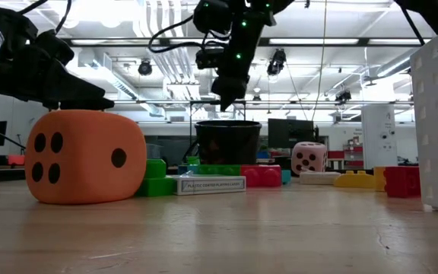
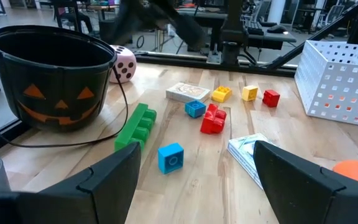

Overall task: Pick & Place Toys
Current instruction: Adjust the black bucket

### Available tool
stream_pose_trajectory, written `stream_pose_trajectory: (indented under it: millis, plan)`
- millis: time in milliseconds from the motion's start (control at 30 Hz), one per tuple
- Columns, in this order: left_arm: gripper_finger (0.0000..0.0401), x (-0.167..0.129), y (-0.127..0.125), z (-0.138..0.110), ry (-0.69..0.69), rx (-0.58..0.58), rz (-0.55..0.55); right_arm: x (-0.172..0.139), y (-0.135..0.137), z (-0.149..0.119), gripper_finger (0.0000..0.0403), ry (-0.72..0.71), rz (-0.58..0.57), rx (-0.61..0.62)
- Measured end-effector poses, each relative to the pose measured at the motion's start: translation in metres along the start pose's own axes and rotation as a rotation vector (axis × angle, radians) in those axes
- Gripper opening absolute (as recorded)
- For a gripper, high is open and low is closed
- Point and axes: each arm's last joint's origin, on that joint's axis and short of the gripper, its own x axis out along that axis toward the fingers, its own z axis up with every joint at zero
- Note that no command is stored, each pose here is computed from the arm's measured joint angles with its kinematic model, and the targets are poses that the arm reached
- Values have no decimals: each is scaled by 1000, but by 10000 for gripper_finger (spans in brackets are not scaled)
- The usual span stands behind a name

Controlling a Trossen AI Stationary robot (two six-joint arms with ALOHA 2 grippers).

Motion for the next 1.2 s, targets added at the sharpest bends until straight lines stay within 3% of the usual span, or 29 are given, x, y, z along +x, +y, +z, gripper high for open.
stream_pose_trajectory:
  millis: [133, 467, 633, 1033, 1200]
  plan:
    - [314, 0, 0, 0, 3, 0, 0, 11, -31, -2, 17, -5, 15, 13]
    - [314, 0, 0, -1, 7, 0, 0, 44, -90, -29, 17, -39, 245, 64]
    - [314, 0, 0, -1, 6, 0, 0, 47, -92, -36, 17, -48, 378, 21]
    - [314, 0, 0, -1, 6, 0, 8, 48, -88, -37, 17, -56, 378, -51]
    - [314, 0, 0, -1, 6, 1, 8, 48, -84, -41, 17, -36, 443, -95]
